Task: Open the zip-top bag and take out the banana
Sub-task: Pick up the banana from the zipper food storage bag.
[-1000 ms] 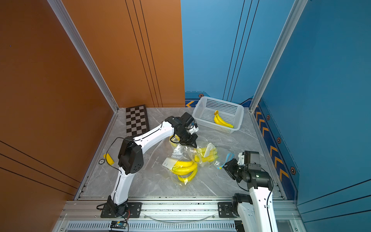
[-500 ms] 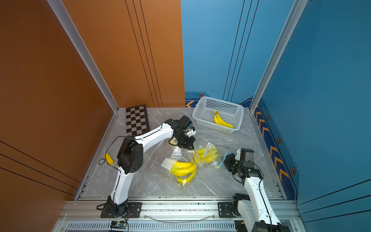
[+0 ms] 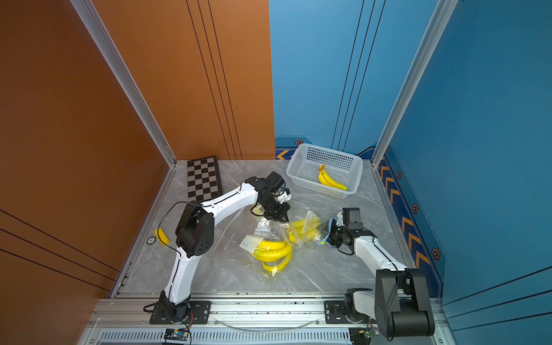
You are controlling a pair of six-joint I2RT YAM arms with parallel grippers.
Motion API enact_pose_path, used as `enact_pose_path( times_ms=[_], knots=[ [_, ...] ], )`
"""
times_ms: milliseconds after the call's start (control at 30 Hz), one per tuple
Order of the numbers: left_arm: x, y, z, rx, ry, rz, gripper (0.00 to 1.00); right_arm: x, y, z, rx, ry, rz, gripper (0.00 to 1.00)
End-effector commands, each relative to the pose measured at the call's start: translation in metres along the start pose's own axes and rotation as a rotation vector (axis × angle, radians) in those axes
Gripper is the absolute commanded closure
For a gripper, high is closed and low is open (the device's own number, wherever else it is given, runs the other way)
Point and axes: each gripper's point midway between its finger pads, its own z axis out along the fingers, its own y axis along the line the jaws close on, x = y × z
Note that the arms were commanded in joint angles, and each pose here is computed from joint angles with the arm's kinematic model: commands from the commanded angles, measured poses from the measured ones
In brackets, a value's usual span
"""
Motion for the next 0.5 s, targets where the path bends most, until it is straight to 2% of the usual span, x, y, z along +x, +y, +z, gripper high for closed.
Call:
enact_pose_path(
  times_ms=[0,100,467],
  knots=[
    [-0.005,0.005,0.003,0.021,0.010,0.009,1.00,-0.012,0.006,0.004,0.014,-0.034,-0.049,0.52],
    [-0.007,0.008,0.004,0.025,0.011,0.003,1.00,-0.010,-0.003,0.007,0.061,-0.008,-0.052,0.47],
    [-0.008,0.016,0.015,0.042,0.038,-0.008,1.00,-0.010,0.003,0.040,0.032,0.018,-0.062,0.48]
  ],
)
